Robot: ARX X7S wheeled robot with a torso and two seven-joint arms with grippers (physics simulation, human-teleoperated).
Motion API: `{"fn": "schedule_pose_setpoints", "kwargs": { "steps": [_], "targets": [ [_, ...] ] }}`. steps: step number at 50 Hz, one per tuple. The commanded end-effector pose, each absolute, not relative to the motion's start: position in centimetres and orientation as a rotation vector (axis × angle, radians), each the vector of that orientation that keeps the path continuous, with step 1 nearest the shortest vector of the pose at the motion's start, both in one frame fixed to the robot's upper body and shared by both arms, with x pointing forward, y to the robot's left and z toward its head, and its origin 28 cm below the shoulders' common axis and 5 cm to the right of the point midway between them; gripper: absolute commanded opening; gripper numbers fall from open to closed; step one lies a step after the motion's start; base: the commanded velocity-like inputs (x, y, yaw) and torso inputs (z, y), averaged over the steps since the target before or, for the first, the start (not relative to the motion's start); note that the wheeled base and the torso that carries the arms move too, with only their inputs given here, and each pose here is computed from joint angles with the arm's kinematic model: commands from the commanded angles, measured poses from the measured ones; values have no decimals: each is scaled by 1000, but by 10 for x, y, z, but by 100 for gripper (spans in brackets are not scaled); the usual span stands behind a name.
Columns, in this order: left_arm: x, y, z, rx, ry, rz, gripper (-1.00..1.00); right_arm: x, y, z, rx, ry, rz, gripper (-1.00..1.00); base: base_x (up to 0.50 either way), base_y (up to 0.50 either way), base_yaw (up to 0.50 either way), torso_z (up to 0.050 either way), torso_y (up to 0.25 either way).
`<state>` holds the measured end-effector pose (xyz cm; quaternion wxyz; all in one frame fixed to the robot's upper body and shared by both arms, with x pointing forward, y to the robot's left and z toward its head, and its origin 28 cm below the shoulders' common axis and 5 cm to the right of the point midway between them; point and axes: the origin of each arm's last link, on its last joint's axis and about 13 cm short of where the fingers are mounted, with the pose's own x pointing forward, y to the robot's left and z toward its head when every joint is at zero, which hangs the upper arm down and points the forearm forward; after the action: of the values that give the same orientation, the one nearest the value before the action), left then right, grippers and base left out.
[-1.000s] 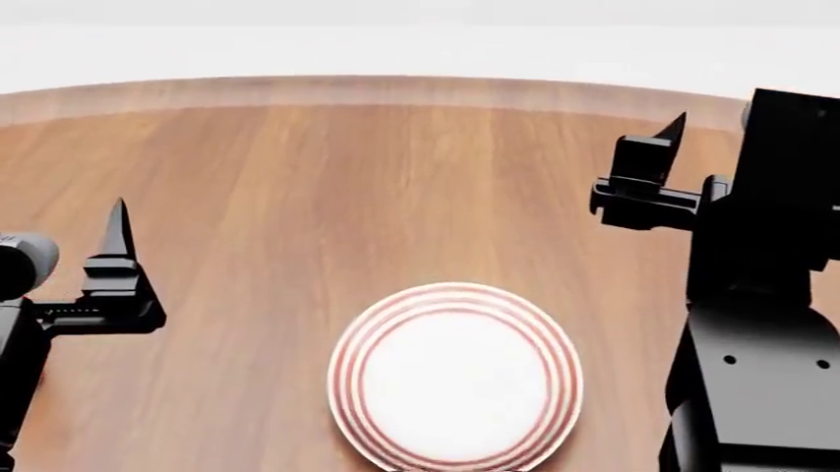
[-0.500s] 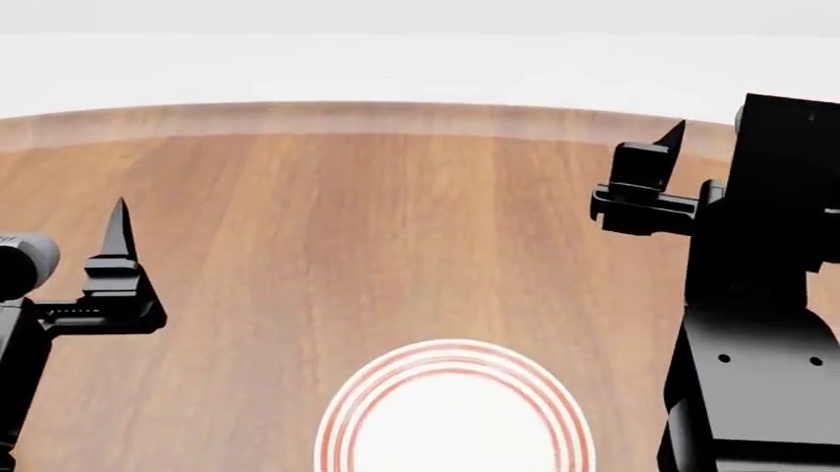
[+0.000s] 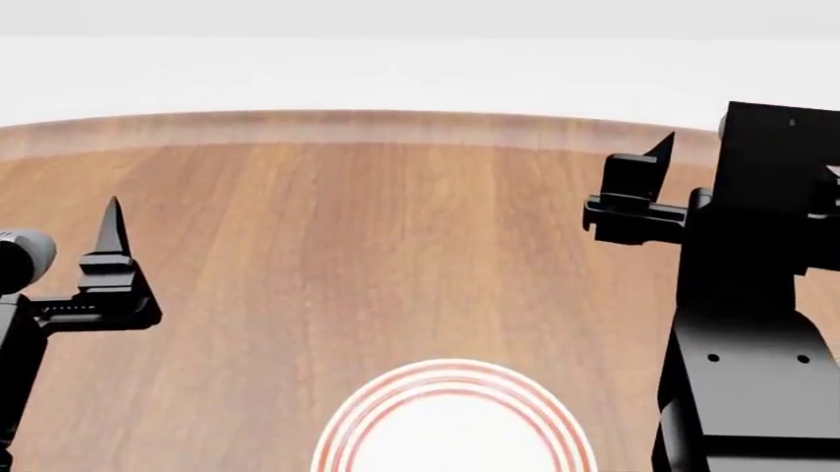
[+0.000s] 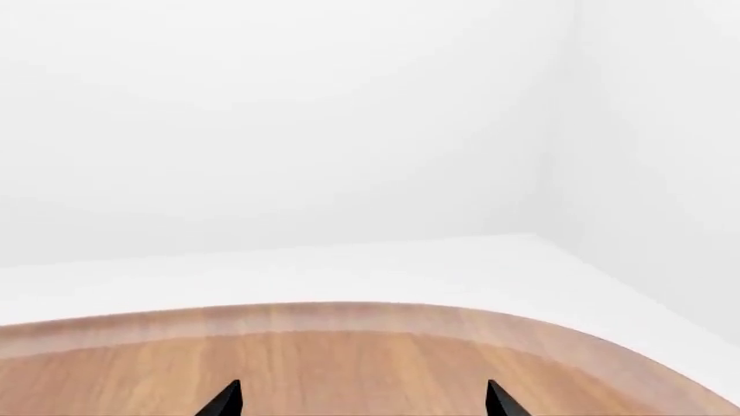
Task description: Pick up the red mug and put it on the plate
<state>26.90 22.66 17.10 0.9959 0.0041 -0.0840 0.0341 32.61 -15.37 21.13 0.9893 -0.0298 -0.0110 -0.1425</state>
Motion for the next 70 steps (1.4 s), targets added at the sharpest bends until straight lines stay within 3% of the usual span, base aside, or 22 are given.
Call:
{"fn": "schedule_pose_setpoints", "kwargs": {
  "steps": [1, 5, 20, 44, 70],
  "targets": [
    [269, 227, 171, 8, -166, 73, 100, 327, -154, 211, -64, -18, -290, 100, 0, 0, 0, 0, 0],
    [271, 228, 170, 16, -156, 89, 100, 327, -153, 210, -68, -16, -288, 100, 0, 0, 0, 0, 0],
    [293, 244, 164, -24, -83, 490, 100, 327, -154, 206, -69, -6, -291, 100, 0, 0, 0, 0, 0],
    [307, 254, 153, -67, 46, 768, 100, 328, -152, 204, -68, -1, -288, 100, 0, 0, 0, 0, 0],
    [313, 255, 134, -48, 160, 698, 100, 330, -151, 198, -71, 16, -286, 100, 0, 0, 0, 0, 0]
  ]
}}
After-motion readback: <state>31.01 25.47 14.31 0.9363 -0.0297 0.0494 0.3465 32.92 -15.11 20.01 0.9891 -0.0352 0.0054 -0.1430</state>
